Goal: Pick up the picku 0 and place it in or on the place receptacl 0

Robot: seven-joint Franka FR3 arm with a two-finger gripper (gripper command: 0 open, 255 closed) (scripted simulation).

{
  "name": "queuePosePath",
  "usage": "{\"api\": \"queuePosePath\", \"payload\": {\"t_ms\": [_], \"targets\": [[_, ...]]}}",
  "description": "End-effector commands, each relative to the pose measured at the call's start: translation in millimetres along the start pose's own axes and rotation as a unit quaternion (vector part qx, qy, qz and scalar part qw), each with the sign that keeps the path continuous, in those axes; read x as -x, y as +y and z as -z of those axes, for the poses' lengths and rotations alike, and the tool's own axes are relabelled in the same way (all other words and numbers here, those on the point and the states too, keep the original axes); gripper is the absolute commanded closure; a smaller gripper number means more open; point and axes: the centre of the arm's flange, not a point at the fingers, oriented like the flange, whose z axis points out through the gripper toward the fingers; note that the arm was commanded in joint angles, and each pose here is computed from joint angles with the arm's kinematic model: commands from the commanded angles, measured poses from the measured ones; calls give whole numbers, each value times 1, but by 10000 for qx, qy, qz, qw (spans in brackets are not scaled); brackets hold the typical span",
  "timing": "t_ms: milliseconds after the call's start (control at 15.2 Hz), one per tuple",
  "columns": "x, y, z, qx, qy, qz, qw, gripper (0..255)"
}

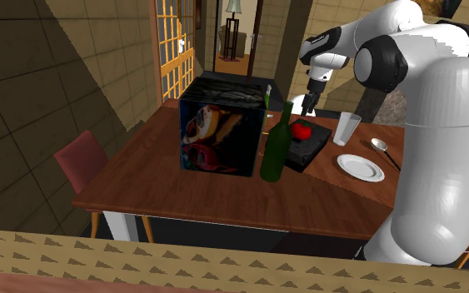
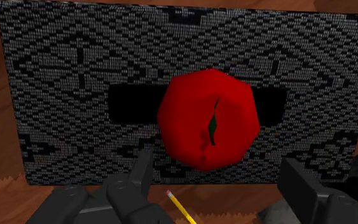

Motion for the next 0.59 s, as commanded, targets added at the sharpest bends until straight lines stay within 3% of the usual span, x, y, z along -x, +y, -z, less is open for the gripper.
{"api": "queuePosePath", "payload": {"t_ms": [0, 66, 330, 528], "targets": [[0, 0, 0, 0, 0, 0, 10000, 0], [0, 0, 0, 0, 0, 0, 10000, 0], [0, 0, 50, 0, 0, 0, 10000, 0], [0, 0, 50, 0, 0, 0, 10000, 0]]}}
